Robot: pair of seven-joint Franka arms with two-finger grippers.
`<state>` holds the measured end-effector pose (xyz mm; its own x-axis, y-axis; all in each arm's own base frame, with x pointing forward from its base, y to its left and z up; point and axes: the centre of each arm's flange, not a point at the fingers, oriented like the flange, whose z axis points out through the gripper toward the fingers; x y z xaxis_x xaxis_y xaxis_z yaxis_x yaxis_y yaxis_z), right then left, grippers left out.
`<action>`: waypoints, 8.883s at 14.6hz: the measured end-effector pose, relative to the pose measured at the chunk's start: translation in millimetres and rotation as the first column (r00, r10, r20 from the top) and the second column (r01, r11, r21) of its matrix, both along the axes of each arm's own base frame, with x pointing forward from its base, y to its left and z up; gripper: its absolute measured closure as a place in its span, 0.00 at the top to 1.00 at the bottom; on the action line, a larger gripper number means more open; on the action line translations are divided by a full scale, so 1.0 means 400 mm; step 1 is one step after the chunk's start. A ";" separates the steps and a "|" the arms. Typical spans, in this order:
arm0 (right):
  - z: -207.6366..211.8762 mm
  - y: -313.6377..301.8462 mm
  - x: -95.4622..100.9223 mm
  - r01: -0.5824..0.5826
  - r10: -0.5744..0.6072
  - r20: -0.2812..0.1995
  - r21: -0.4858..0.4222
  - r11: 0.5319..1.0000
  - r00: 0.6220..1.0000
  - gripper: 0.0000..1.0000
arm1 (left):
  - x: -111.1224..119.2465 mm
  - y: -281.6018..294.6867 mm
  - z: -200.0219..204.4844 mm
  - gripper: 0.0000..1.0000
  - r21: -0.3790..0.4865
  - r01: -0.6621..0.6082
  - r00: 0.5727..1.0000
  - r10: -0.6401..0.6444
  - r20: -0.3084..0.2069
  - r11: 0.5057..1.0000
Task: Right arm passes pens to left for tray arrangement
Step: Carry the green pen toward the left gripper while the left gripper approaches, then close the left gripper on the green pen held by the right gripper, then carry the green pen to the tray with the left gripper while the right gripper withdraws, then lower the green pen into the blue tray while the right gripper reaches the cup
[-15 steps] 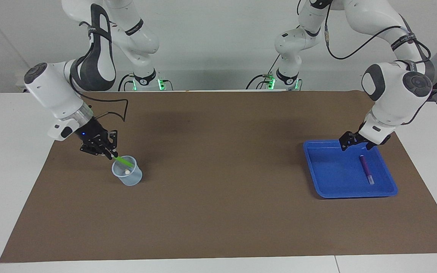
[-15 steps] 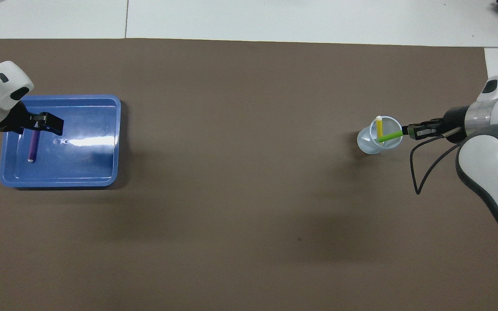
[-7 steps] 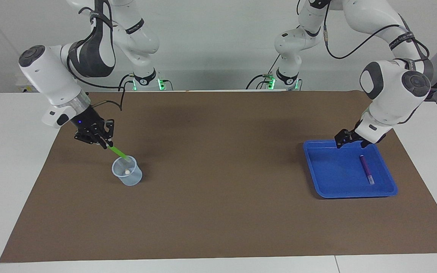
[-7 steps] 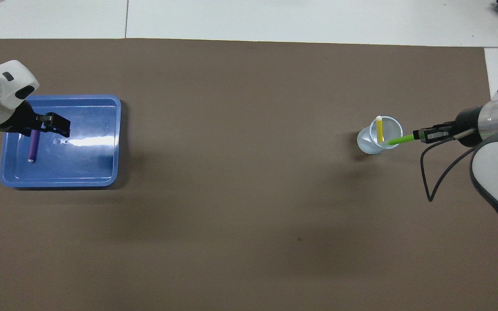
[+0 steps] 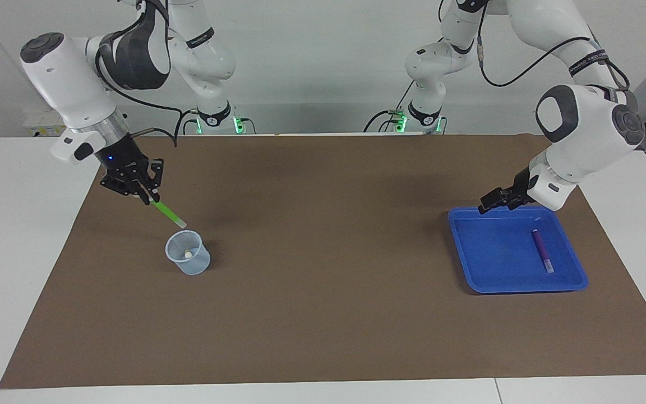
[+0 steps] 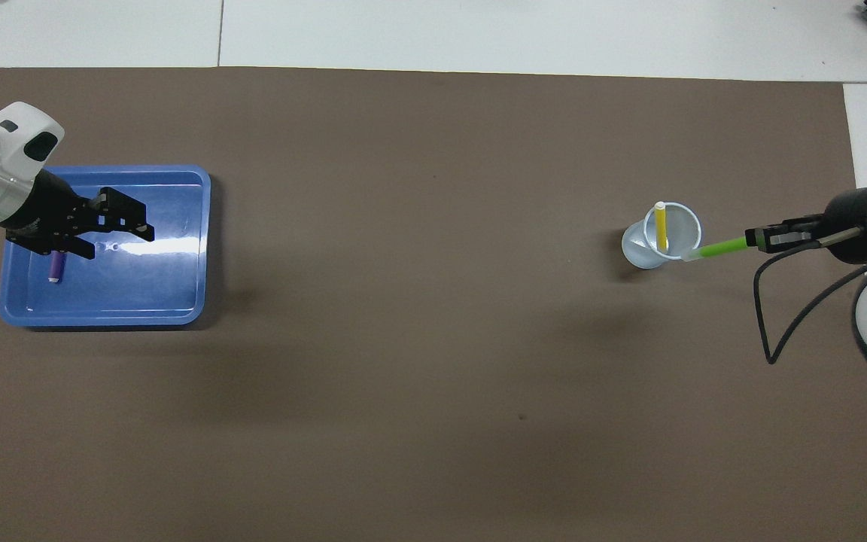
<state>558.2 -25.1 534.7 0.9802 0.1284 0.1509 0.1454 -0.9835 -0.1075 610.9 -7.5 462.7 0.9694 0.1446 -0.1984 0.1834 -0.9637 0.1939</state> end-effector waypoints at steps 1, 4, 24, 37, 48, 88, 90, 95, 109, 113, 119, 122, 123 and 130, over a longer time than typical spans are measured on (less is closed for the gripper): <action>0.017 0.017 -0.008 0.051 -0.051 -0.016 0.004 0.999 0.999 0.19 | -0.002 -0.005 0.004 0.98 -0.007 -0.033 0.999 0.032 -0.014 0.999; 0.054 0.118 -0.032 0.176 -0.176 -0.046 0.009 0.984 0.983 0.19 | -0.007 -0.074 0.007 0.97 -0.031 -0.146 0.987 0.144 -0.064 0.989; 0.158 0.688 -0.111 0.890 -0.795 -0.401 0.223 0.397 0.455 0.19 | -0.053 -0.387 0.098 0.90 -0.025 -0.771 0.541 0.634 -0.552 0.636; 0.148 0.795 -0.140 0.968 -0.818 -0.518 0.159 0.194 0.249 0.19 | -0.109 -0.717 0.170 0.88 -0.008 -0.886 0.374 0.704 -0.604 0.464; 0.142 0.819 -0.151 0.966 -0.813 -0.522 0.152 0.209 0.258 0.19 | -0.161 -0.735 0.121 0.77 -0.002 -0.845 0.435 0.684 -0.585 0.536; 0.089 0.668 -0.128 0.623 -0.556 -0.334 0.139 0.770 0.762 1.00 | -0.151 -0.540 0.043 0.18 -0.024 -0.464 0.862 0.445 -0.243 0.886; 0.081 0.606 -0.110 0.495 -0.451 -0.272 0.124 0.860 0.850 1.00 | -0.142 -0.503 0.031 0.18 -0.020 -0.403 0.898 0.391 -0.200 0.915; 0.075 0.445 -0.056 0.199 -0.182 -0.146 0.113 0.973 0.972 1.00 | -0.139 -0.415 -0.004 0.18 -0.010 -0.262 0.960 0.259 -0.106 0.965; -0.091 0.229 0.055 -0.292 0.296 0.098 -0.052 0.955 0.950 0.95 | -0.056 -0.114 -0.131 0.18 0.175 0.040 0.986 -0.068 0.156 0.984; -0.156 0.185 0.101 -0.336 0.341 0.090 -0.064 0.940 0.936 0.89 | 0.003 -0.025 -0.201 0.18 0.224 0.125 0.972 -0.164 0.169 0.967; -0.151 0.133 0.198 -0.344 0.335 -0.117 -0.070 0.936 0.935 0.81 | 0.059 0.029 -0.234 0.18 0.276 0.143 0.962 -0.199 0.189 0.950; -0.164 0.148 0.257 -0.293 0.275 -0.180 -0.084 0.952 0.944 0.81 | 0.079 0.056 -0.260 0.18 0.278 0.137 0.958 -0.198 0.206 0.951; -0.172 0.150 0.275 -0.276 0.256 -0.193 -0.084 0.957 0.947 0.81 | 0.083 0.060 -0.263 0.18 0.276 0.134 0.956 -0.197 0.217 0.952; -0.259 0.169 0.336 -0.183 0.155 -0.218 -0.117 0.976 0.964 0.78 | 0.092 0.071 -0.279 0.18 0.276 0.128 0.951 -0.197 0.237 0.952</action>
<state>692.5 42.4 431.0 0.9504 0.3000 -0.0823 0.2994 -0.9539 -0.0204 647.5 20.8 351.2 0.9963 -0.0073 0.0852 -0.0037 -0.9991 -0.0420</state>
